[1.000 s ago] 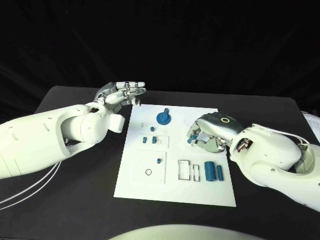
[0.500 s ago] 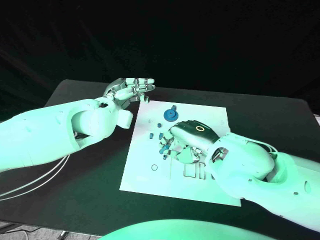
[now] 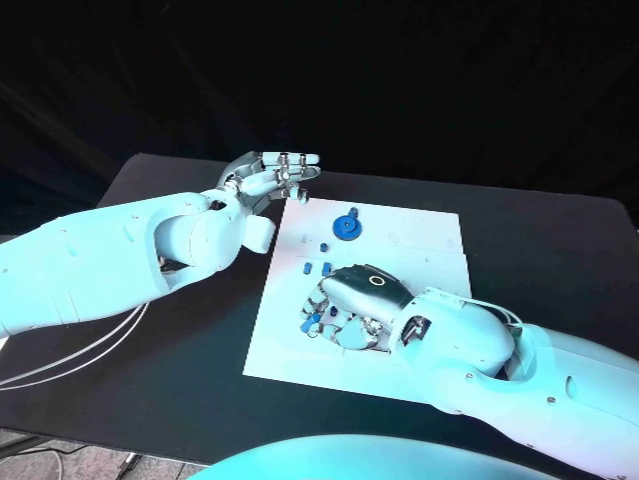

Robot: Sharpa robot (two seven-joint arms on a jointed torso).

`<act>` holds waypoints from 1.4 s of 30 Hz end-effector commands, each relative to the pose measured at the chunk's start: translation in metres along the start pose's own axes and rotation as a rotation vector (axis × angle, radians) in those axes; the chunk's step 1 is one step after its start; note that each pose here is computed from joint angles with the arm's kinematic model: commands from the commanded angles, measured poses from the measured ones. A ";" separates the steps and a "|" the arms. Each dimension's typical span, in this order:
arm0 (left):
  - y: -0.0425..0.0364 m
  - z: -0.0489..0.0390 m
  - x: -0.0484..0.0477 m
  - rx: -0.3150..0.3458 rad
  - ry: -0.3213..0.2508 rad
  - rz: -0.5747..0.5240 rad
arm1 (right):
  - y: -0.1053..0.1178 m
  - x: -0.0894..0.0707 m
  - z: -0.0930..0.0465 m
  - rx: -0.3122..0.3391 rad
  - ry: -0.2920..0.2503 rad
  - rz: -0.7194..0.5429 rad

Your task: Assemble the parts on the task board

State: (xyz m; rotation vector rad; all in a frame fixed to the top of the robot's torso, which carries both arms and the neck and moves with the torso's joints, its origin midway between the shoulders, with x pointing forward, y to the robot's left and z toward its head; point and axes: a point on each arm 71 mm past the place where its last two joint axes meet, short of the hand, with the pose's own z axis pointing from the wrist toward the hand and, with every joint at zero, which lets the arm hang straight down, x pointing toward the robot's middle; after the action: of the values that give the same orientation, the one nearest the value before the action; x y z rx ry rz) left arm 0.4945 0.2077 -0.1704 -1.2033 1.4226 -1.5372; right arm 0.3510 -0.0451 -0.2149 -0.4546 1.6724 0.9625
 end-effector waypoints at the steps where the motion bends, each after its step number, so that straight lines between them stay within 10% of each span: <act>1: -0.0002 0.0008 0.0034 0.005 0.025 -0.002 | 0.001 0.006 0.002 -0.013 0.031 -0.005; 42: 0.0002 0.0009 0.0025 0.000 0.028 0.000 | -0.010 0.019 -0.002 0.079 0.084 -0.102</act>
State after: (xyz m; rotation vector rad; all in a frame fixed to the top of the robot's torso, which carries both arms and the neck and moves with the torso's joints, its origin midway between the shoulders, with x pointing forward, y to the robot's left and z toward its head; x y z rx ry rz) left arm 0.4951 0.2071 -0.1711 -1.2001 1.4325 -1.5387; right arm 0.3510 -0.0493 -0.2325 -0.5007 1.7100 0.8521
